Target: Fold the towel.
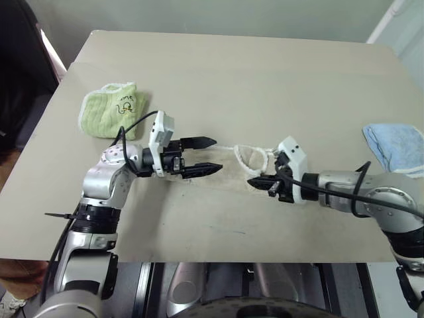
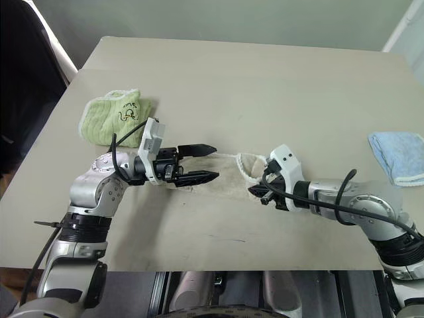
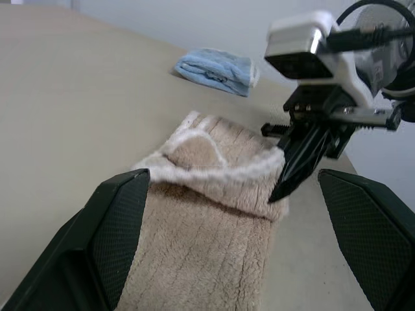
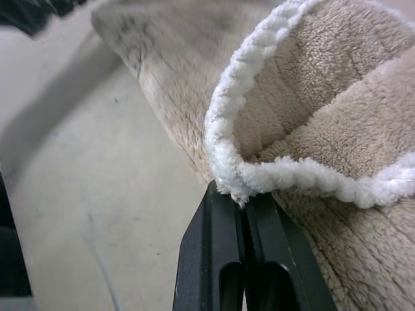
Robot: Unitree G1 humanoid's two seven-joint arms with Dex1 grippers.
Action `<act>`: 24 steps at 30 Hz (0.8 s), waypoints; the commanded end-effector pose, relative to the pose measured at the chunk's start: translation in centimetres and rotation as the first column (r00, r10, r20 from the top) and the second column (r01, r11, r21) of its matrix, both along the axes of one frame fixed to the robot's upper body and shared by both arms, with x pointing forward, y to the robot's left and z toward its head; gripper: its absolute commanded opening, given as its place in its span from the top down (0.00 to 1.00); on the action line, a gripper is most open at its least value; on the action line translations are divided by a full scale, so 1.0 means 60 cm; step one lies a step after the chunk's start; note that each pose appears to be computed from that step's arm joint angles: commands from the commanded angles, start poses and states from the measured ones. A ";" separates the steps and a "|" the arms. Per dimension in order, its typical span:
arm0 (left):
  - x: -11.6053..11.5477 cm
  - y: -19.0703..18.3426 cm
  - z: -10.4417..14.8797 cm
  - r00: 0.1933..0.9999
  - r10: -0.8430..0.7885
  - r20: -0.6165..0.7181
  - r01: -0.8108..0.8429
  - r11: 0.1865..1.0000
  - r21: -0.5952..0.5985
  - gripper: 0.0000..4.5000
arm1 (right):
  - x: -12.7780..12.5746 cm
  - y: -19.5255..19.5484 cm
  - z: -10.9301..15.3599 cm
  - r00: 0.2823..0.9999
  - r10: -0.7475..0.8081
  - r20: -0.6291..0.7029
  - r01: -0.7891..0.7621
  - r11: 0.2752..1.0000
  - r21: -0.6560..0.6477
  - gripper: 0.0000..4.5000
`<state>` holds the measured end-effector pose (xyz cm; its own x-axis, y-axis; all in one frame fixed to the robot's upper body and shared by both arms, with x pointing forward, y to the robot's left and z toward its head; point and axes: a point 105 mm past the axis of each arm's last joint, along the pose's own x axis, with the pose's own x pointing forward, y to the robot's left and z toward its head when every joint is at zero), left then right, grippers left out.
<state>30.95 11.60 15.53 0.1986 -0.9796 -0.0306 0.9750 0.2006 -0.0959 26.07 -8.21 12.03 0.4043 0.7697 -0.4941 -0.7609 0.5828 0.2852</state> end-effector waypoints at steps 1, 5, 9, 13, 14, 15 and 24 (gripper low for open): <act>-0.008 -0.004 0.017 0.999 -0.015 0.048 0.015 1.000 0.007 0.00 | 0.007 0.004 0.017 0.999 0.014 0.052 -0.015 1.000 0.011 0.99; -0.009 -0.005 0.017 0.999 -0.016 0.047 0.016 1.000 0.008 0.00 | 0.006 0.008 0.023 0.996 0.037 0.078 -0.039 0.999 0.019 0.95; -0.004 -0.006 0.018 0.999 -0.016 0.045 0.015 1.000 0.007 0.00 | -0.001 0.009 0.036 0.993 0.063 0.099 -0.068 0.996 0.048 0.71; 0.002 -0.009 0.021 0.999 -0.018 0.049 0.018 1.000 -0.001 0.00 | -0.010 0.009 0.055 0.990 0.084 0.117 -0.095 0.991 0.092 0.39; 0.003 -0.009 0.023 0.999 -0.017 0.050 0.017 1.000 -0.005 0.00 | -0.013 0.008 0.064 0.988 0.084 0.128 -0.099 0.989 0.110 0.32; 0.005 -0.010 0.025 0.999 -0.017 0.052 0.017 1.000 -0.008 0.00 | -0.015 0.007 0.072 0.987 0.083 0.141 -0.101 0.987 0.126 0.24; 0.024 -0.038 0.045 0.992 -0.026 0.120 0.035 0.996 -0.077 0.00 | 0.014 -0.063 0.135 0.932 -0.167 0.322 0.077 0.959 0.274 0.10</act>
<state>32.24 9.80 17.10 0.1789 -0.9825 0.0511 0.9830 0.1764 -0.0508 26.75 -11.36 18.30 0.5767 0.7937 -0.1937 -0.7637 0.6079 0.2172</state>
